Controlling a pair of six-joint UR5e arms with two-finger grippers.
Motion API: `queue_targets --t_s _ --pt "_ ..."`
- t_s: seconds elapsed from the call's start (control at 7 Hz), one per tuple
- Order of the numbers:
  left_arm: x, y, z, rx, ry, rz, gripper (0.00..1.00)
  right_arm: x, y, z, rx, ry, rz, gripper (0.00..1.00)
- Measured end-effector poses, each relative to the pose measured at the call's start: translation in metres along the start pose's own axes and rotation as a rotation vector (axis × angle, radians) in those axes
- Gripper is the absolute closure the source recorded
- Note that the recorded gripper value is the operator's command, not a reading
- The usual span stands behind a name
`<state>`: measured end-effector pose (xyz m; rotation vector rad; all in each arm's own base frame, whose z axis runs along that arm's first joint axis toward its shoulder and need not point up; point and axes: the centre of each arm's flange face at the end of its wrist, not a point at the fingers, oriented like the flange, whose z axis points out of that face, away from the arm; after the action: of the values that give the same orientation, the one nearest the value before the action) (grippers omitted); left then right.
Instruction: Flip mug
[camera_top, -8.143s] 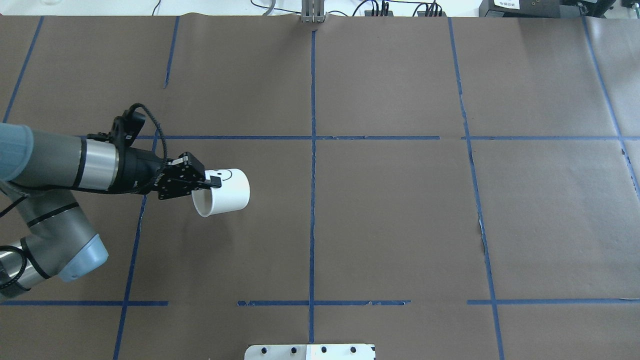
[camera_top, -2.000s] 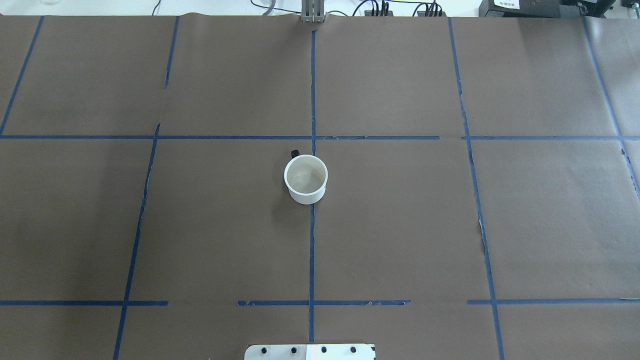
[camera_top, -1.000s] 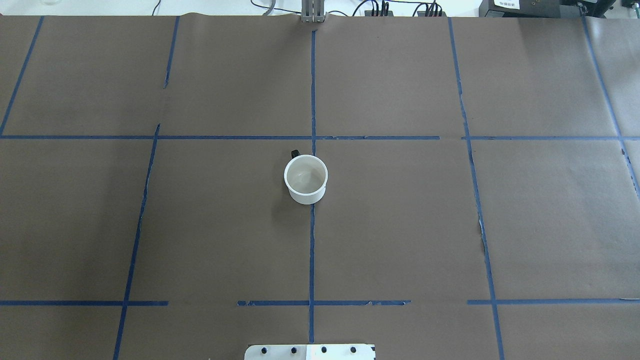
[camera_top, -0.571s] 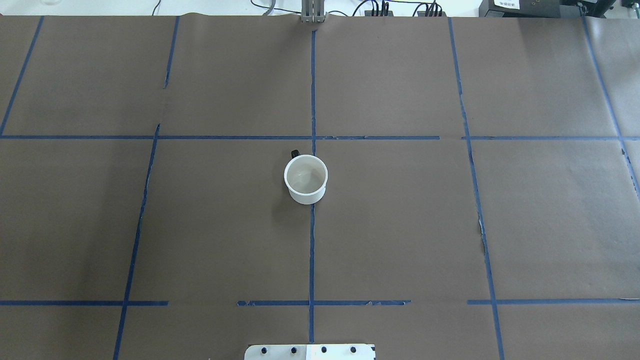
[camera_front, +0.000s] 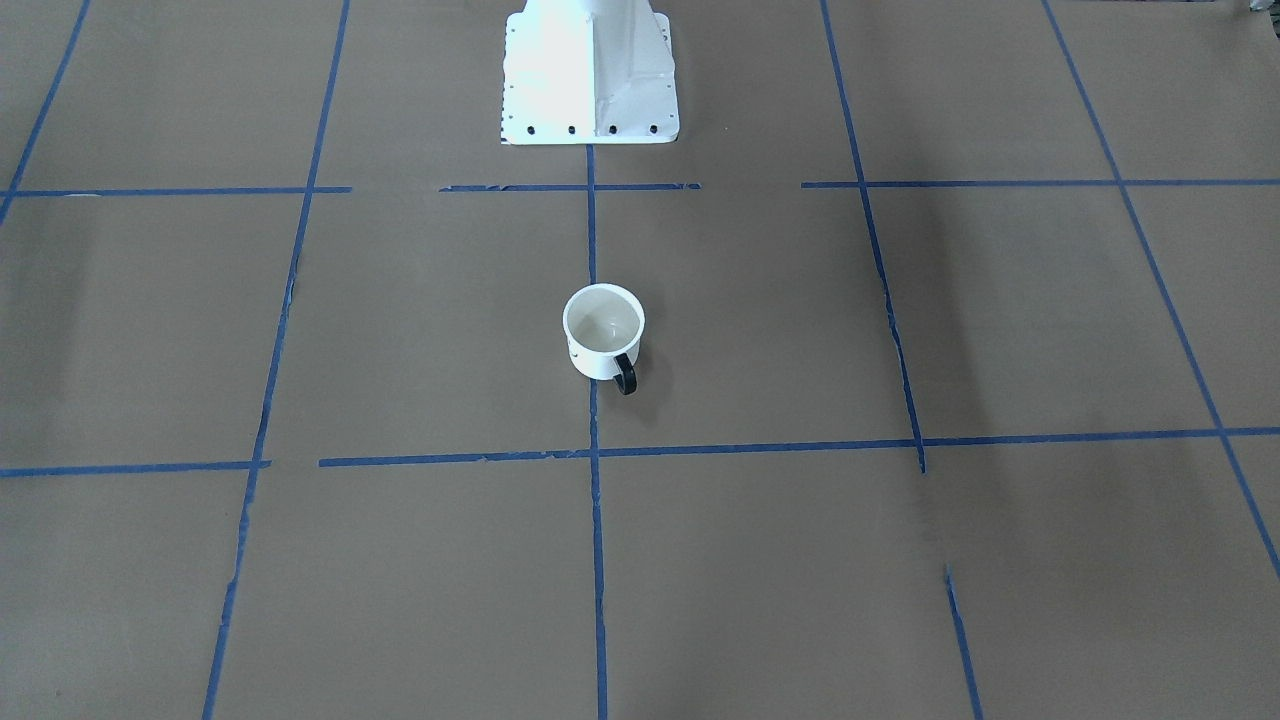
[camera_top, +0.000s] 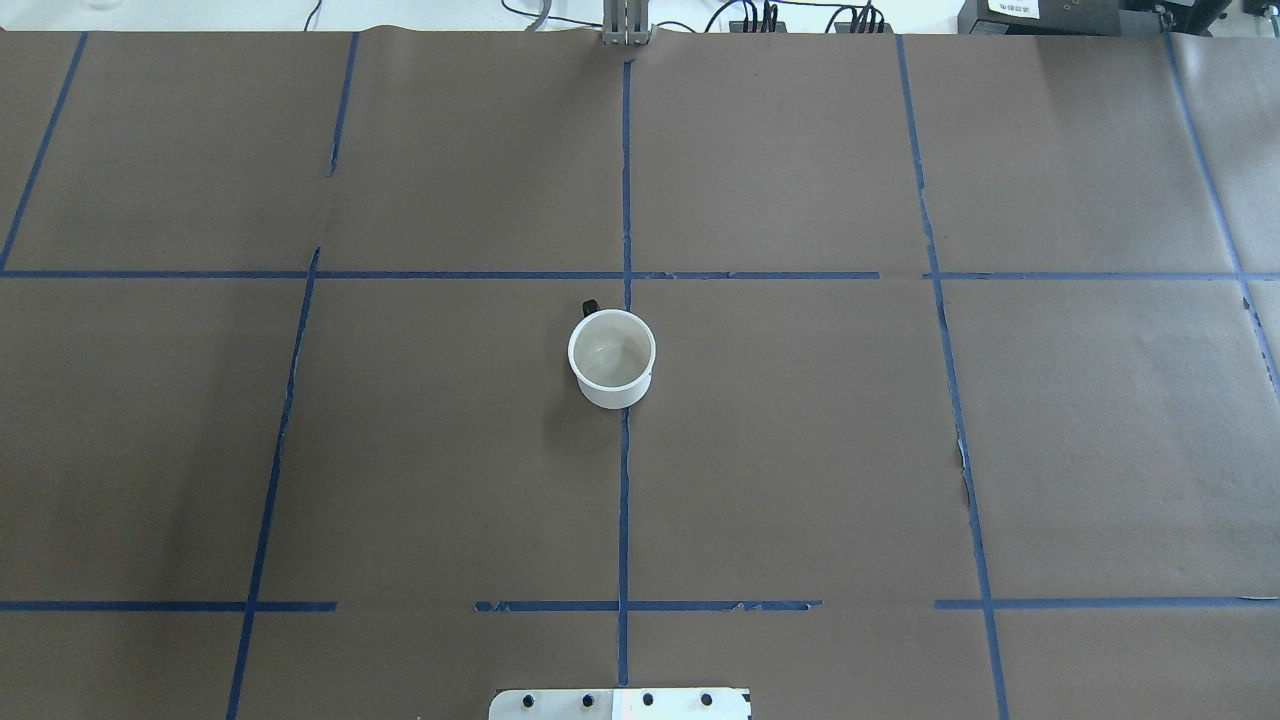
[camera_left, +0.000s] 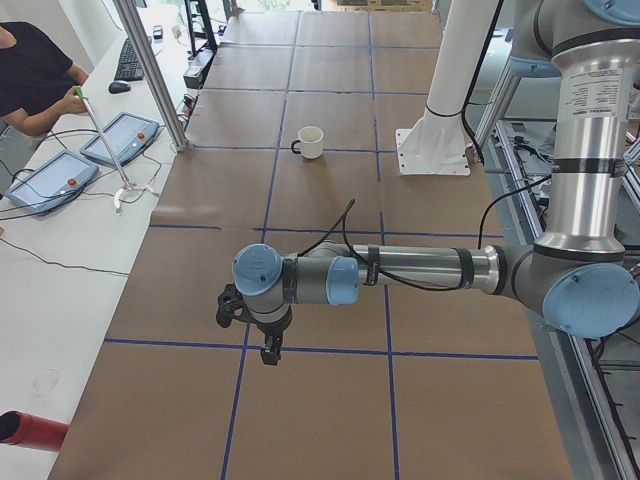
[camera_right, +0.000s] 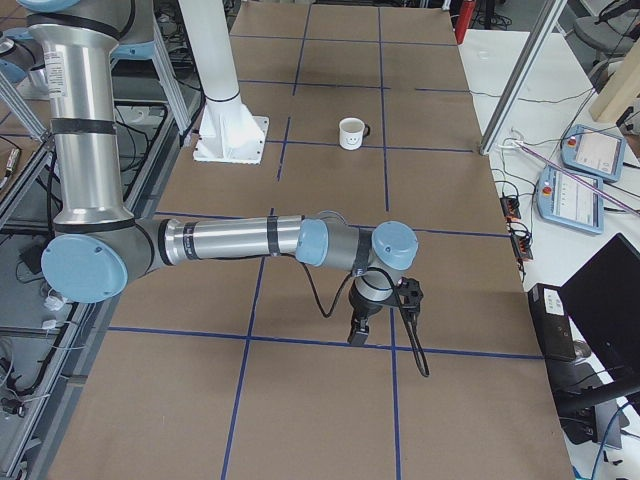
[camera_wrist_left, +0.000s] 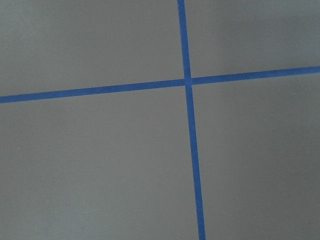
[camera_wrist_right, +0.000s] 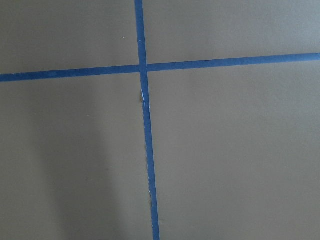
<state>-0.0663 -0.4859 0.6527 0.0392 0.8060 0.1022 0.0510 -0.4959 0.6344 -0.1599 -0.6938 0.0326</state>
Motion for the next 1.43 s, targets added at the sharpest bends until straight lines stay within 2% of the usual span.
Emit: queue_targets --t_s 1.43 --pt "0.0052 -0.0046 -0.0061 0.012 -0.003 0.012 0.00 0.0000 0.0000 0.0000 0.000 0.000 0.000 0.00"
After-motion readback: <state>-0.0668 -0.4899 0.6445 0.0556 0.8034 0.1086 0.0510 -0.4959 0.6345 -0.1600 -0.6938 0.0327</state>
